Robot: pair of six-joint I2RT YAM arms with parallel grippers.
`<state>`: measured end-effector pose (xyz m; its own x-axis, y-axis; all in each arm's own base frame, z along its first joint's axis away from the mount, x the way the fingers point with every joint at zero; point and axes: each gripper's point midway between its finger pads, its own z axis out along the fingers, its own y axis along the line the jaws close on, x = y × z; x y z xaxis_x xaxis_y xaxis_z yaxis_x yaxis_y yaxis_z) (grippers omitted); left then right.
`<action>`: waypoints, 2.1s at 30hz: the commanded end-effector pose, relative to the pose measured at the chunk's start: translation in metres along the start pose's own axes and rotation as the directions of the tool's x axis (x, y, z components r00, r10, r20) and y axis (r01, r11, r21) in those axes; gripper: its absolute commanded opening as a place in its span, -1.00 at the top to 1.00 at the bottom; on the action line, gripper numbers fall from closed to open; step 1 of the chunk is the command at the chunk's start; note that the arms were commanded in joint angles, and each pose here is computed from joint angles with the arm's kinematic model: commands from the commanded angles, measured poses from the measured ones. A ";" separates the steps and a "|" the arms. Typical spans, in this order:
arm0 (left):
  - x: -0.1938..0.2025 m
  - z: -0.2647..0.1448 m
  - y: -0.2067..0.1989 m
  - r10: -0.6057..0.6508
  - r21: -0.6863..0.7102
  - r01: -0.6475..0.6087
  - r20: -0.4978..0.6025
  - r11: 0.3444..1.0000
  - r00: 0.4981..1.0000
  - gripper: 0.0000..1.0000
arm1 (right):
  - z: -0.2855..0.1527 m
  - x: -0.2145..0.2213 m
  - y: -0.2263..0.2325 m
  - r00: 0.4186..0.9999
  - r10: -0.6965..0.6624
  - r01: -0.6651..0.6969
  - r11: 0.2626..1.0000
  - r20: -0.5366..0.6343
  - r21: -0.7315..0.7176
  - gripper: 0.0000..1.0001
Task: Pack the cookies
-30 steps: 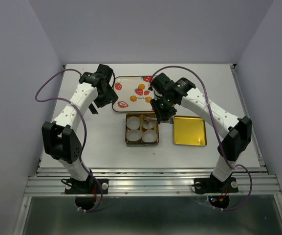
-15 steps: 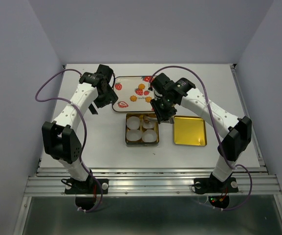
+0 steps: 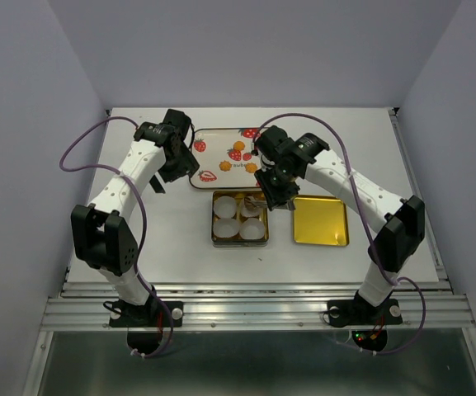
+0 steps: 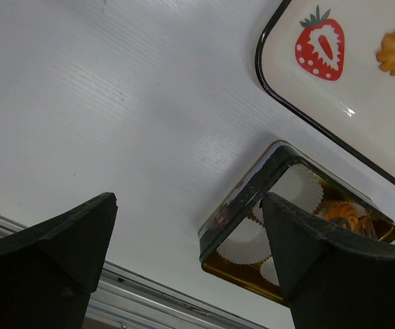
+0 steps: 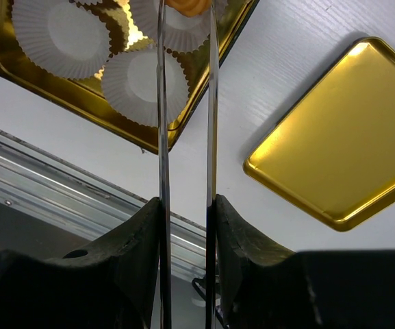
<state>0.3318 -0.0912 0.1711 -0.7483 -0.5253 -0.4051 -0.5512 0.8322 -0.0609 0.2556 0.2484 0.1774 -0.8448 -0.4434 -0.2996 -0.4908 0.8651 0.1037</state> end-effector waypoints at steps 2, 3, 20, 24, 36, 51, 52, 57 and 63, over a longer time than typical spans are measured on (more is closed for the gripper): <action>-0.002 -0.011 0.008 0.004 0.000 -0.004 0.030 1.000 1.000 -0.98 | -0.021 -0.011 0.002 0.995 -0.019 0.020 1.000 0.097 -0.006 0.22; -0.002 -0.011 0.009 0.004 -0.002 -0.004 0.031 1.000 1.000 -0.98 | -0.021 -0.011 0.006 0.994 -0.029 0.030 0.999 0.104 -0.013 0.21; -0.001 -0.010 0.012 -0.007 -0.013 0.007 0.033 1.000 0.999 -0.98 | -0.009 -0.008 0.009 0.994 -0.040 0.042 0.999 0.097 -0.019 0.14; -0.001 -0.010 0.011 -0.011 -0.011 0.011 0.033 1.000 0.999 -0.98 | -0.011 -0.008 0.009 0.994 -0.037 0.039 0.999 0.103 -0.019 0.02; -0.002 -0.012 0.012 -0.018 -0.012 0.019 0.042 1.000 0.999 -0.98 | -0.021 -0.021 0.015 0.988 -0.035 0.042 0.998 0.150 -0.039 0.06; -0.016 -0.016 0.001 -0.014 0.010 0.014 0.074 1.000 0.997 -0.98 | -0.079 -0.054 0.010 0.945 0.019 -0.018 1.000 0.328 -0.005 0.08; -0.017 -0.017 0.001 -0.014 0.008 0.014 0.076 1.000 0.997 -0.98 | -0.077 -0.060 0.008 0.942 0.019 -0.024 1.000 0.334 0.012 0.08; -0.022 -0.019 -0.001 -0.017 0.010 0.016 0.085 1.000 0.996 -0.98 | -0.079 -0.094 0.000 0.912 0.034 -0.063 0.996 0.409 0.059 0.09; -0.020 -0.018 0.003 -0.024 0.004 0.024 0.092 1.000 0.995 -0.98 | -0.062 -0.134 -0.026 0.876 0.086 -0.127 0.990 0.475 0.054 0.13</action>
<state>0.3405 -0.0878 0.1826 -0.7188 -0.5317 -0.4479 -0.5635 0.8229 -0.0726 0.3249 0.2702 0.2662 -0.7244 -0.2789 -0.6304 -0.4217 0.9027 0.0852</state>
